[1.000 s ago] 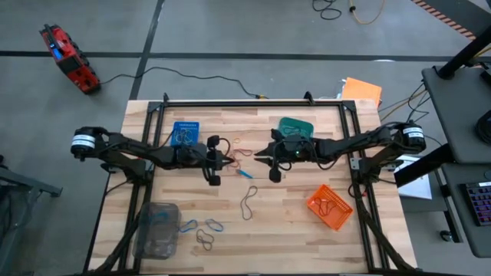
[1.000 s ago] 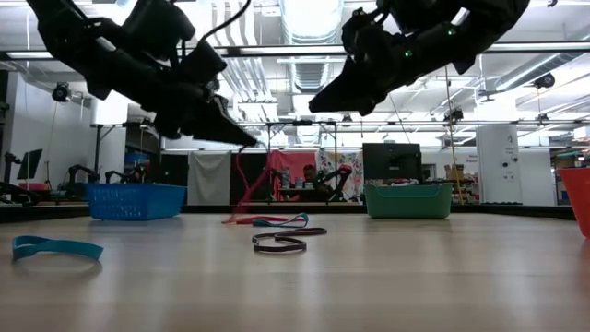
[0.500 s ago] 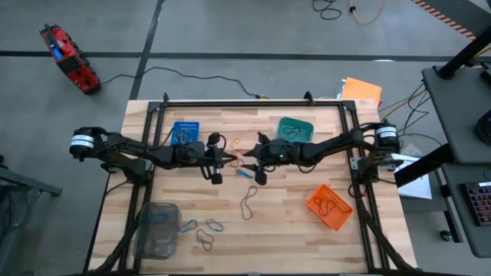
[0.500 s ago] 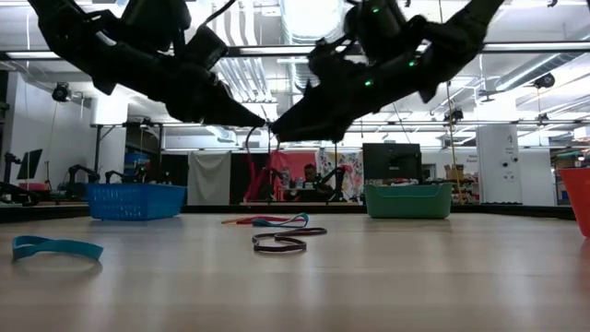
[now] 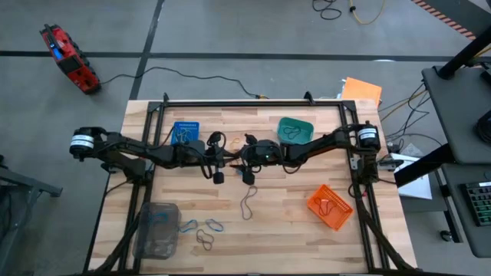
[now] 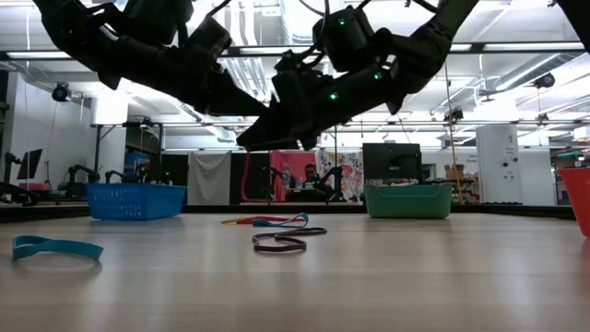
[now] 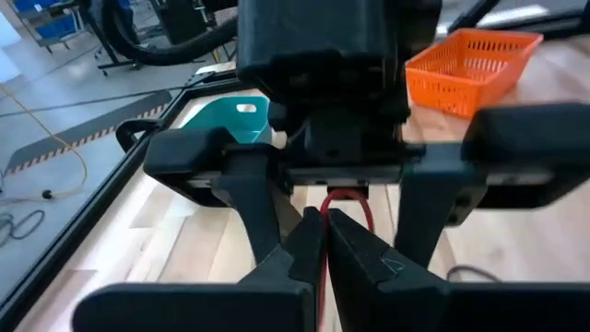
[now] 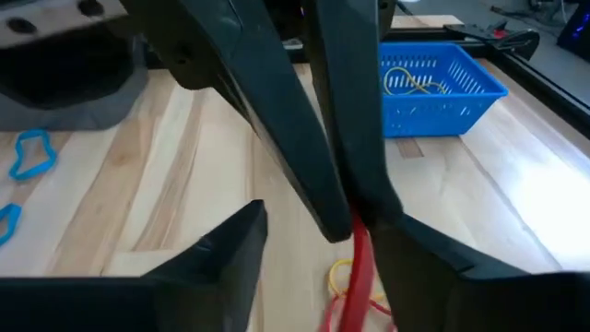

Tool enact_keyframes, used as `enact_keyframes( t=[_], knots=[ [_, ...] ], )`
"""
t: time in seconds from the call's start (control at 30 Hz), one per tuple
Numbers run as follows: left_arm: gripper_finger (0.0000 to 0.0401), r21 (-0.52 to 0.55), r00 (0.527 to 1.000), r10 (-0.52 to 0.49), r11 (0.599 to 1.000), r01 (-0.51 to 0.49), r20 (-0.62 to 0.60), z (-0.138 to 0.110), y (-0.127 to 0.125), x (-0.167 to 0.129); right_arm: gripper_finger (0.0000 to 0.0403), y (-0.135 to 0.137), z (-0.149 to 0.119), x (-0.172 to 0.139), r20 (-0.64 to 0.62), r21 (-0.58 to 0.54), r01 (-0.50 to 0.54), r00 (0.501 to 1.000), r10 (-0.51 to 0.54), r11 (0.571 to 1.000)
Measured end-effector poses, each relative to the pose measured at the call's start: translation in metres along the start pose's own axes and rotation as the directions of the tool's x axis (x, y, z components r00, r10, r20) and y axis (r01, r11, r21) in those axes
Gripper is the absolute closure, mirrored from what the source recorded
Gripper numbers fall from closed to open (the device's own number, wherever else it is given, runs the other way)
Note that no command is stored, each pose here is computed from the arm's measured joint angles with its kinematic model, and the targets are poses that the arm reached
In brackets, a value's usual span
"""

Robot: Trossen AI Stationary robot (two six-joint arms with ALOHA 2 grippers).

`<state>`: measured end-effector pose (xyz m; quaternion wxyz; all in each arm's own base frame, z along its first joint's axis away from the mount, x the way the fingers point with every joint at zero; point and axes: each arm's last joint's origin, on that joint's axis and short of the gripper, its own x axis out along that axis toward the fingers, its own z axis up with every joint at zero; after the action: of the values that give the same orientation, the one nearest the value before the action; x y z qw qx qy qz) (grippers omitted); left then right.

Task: Sort rubber bands into baskets
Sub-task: Put the red rubberband into the orange bin

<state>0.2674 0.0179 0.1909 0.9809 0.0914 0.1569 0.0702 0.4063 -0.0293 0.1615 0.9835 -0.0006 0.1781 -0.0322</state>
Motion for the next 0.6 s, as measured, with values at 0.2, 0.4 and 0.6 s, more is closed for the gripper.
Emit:
enact_keyframes(
  t=[0.2,0.4,0.6],
  knots=[
    [0.0401,-0.040,1.000,0.002,0.999,-0.002,0.019,0.0031,0.0006,-0.0010,0.0325,-0.0001,0.0028,-0.0007,0.039,-0.004,0.004,0.999,-0.004,1.000],
    [0.0397,-0.135,0.999,0.036,0.990,-0.033,0.022,0.0054,0.0027,-0.0008,0.0390,-0.0002,0.0038,-0.0011,0.046,-0.012,0.005,0.999,-0.004,1.000],
    [0.0335,-0.146,0.999,-0.023,0.989,0.026,0.023,0.0077,0.0012,-0.0015,0.0394,-0.0001,0.0027,-0.0012,0.035,-0.012,0.004,0.999,-0.004,1.000]
  ],
)
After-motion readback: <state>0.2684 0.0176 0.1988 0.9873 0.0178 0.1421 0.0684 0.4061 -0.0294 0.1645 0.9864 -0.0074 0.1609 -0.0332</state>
